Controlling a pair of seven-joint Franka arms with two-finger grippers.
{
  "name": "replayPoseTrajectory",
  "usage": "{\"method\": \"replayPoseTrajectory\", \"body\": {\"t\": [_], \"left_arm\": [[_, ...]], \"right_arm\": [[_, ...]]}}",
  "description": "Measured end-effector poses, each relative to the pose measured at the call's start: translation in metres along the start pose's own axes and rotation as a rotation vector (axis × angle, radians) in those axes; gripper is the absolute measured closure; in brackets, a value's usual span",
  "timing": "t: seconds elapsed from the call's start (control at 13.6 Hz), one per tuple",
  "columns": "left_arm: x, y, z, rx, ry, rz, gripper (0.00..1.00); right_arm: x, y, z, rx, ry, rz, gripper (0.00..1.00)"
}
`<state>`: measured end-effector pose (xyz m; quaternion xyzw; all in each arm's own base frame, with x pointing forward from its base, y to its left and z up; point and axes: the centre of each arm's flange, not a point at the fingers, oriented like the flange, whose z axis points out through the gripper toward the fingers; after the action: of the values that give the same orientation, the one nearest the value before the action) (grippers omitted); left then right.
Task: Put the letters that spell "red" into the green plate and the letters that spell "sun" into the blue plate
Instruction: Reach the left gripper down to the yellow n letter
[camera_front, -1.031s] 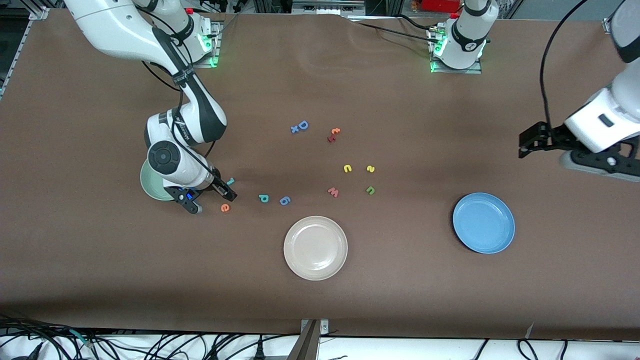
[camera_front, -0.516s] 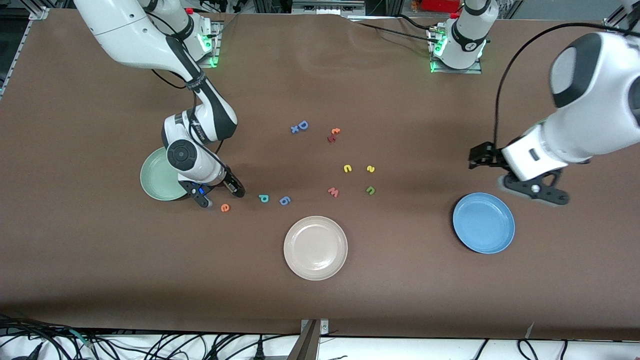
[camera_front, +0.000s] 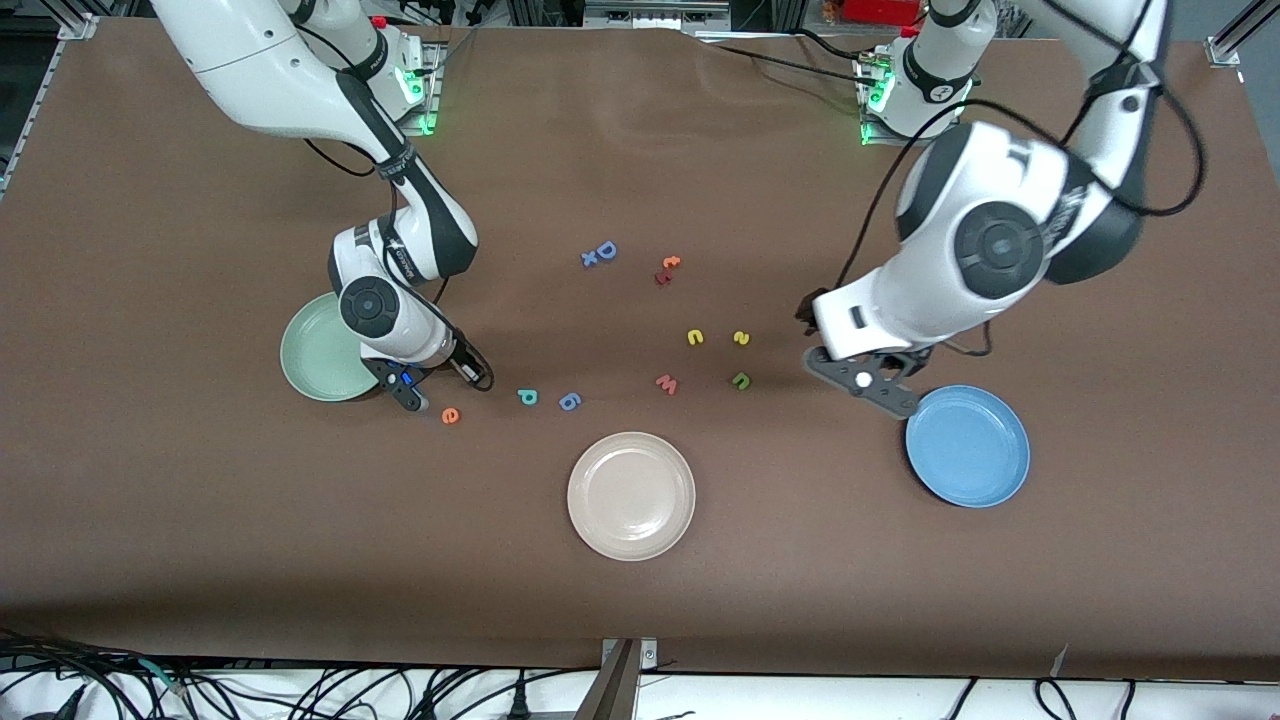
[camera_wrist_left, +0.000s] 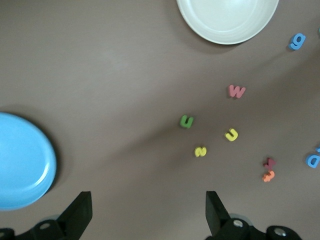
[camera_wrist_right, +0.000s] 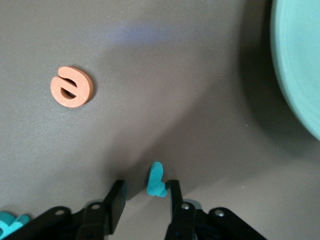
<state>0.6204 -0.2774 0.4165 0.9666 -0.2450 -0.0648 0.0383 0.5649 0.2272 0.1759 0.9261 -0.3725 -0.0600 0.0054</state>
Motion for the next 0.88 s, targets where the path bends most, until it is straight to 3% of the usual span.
{"method": "replayPoseTrajectory", "body": {"t": [0.52,0.59,0.74,0.81,0.88], "left_arm": [[0.011,0.021,0.066,0.008,-0.031,0.029,0.0],[0.01,0.024,0.076,0.01,-0.02,0.033,0.0],[0.006,0.034,0.102,0.012,0.027,0.035,0.0],[0.002,0.04,0.115,0.011,0.046,0.028,0.0],[-0.003,0.047,0.126,0.01,0.058,0.024,0.0]], "right_arm": [[0.013,0.006,-0.001,-0.017,0.038,-0.014,0.5],[0.013,0.006,-0.002,-0.014,0.04,-0.015,0.54],[0.014,0.006,-0.003,-0.013,0.043,-0.015,0.77],[0.015,0.006,-0.003,-0.014,0.044,-0.014,0.83],[0.015,0.006,-0.003,-0.014,0.044,-0.014,0.83]]}}
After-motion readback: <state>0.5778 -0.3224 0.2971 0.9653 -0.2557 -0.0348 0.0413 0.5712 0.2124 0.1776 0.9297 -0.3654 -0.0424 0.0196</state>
